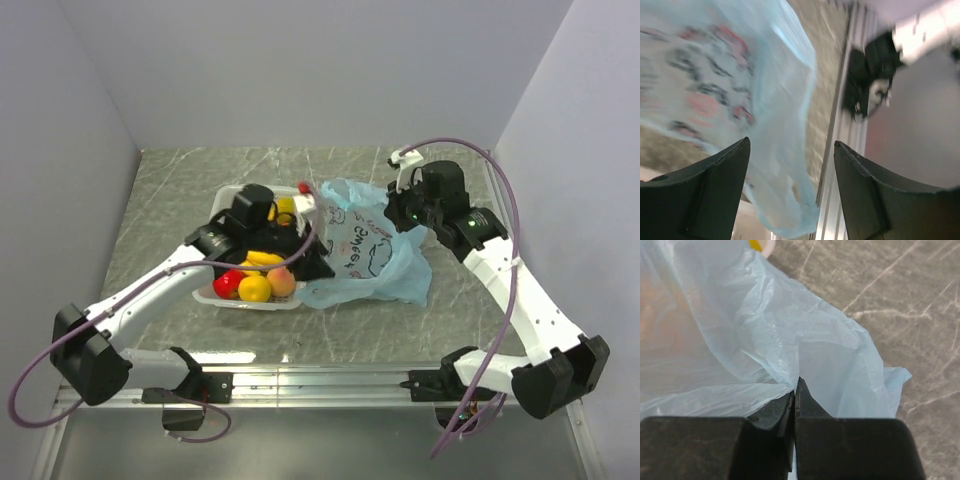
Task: Place the fake fruits into the plastic bag and tie a complex knot
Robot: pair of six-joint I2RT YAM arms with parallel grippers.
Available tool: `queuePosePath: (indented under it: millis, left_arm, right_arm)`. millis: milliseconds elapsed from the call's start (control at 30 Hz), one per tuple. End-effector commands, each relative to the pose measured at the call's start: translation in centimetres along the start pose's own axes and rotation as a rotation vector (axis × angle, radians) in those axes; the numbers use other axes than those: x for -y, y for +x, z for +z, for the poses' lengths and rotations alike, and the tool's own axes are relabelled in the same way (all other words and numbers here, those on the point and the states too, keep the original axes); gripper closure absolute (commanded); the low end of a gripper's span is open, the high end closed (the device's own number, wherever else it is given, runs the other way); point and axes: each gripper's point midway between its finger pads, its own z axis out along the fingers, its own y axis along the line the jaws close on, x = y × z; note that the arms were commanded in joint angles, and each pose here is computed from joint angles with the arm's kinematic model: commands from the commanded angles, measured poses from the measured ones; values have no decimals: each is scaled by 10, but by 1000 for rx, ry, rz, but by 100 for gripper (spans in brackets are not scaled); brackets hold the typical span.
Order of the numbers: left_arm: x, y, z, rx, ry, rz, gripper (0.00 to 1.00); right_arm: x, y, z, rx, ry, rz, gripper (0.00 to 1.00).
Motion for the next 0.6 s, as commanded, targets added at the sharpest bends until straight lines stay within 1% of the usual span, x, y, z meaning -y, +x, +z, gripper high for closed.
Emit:
queuePosePath:
  millis: [0,33,100,133,200,233,300,333,367,433,500,533,567]
  left_arm:
    - [19,44,9,-145,102,120,27]
    - [33,54,14,-172,134,144,30]
    - [38,82,21,-245,143,149,34]
    - [43,96,26,-293,139,165,45]
    - [46,121,30,-364,143,191,58]
    - [52,131,33,-392,143,232,71]
    - [58,143,33,-415,145,326,85]
    - [71,150,36,-427,169,380,95]
    - [67,159,35,-451,142,442,100]
    - [77,175,36,-492,155,508,100]
    - [78,187,37,-525,147,533,99]
    - [76,184,39,-515,127,542,93]
    - [75,173,41,-491,87,534,85]
  right_arm:
    - [4,-14,2,27,34,51,100]
    - [6,-16,3,28,43,59,100]
    - [7,-17,6,25,48,81,100]
    - [9,-20,6,30,55,91,100]
    - [11,-23,8,35,60,105,100]
    - [15,-26,8,41,78,109,100]
    - [24,-29,10,44,98,126,100]
    - [29,-34,9,55,109,128,100]
    - [34,-35,13,57,125,160,100]
    - [43,-38,15,64,154,174,100]
    - [50,-40,19,66,151,208,100]
    - [49,-42,19,67,138,216,100]
    - [42,-41,20,63,97,210,100]
